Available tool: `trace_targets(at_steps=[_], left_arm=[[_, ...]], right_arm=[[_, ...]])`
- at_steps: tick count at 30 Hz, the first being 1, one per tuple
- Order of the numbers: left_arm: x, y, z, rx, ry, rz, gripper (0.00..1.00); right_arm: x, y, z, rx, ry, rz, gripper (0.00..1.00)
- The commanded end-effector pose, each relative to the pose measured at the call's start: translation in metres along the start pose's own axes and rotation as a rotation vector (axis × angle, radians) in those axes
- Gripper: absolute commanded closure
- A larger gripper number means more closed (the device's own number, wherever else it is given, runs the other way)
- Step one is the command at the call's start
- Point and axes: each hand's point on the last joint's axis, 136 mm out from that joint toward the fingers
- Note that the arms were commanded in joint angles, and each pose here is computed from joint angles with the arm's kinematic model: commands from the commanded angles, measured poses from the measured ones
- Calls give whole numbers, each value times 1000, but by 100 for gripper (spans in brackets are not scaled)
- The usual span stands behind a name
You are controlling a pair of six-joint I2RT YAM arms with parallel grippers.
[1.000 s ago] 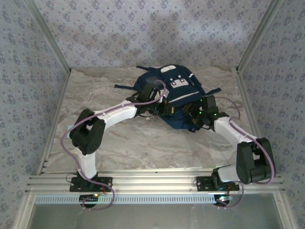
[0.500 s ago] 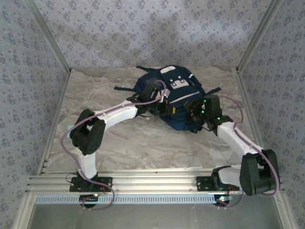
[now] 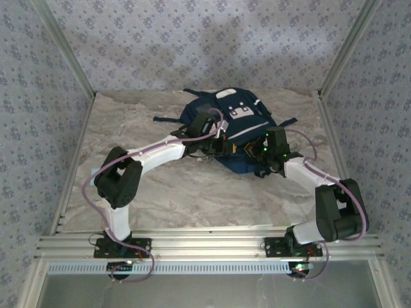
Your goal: Pack the student bag
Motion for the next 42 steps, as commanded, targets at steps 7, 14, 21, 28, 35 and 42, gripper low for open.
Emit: trace_targets(at_steps=[7, 14, 21, 28, 35, 42], left_arm=[[58, 23, -13, -63, -56, -62, 99], [82, 62, -33, -49, -128, -185, 98], [72, 61, -52, -25, -157, -150, 97], [59, 22, -23, -175, -93, -87, 60], [37, 7, 13, -256, 41, -8, 46], [25, 21, 33, -367, 134, -108, 46]], right_arm=[[31, 1, -26, 93, -95, 13, 100], [36, -1, -13, 148, -23, 14, 100], [42, -6, -6, 143, -17, 18, 100], [39, 8, -8, 146, -13, -12, 100], [40, 14, -9, 166, 22, -9, 100], [41, 17, -10, 153, 24, -23, 100]])
Point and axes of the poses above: each hand's point on the last joint's axis, 136 mm out from that joint toward the fingers, its own x axis back along the fingers, its own y axis along the line the jaws close on, z = x × y, and after that the axes turned 6 degrees about -x, right-handed
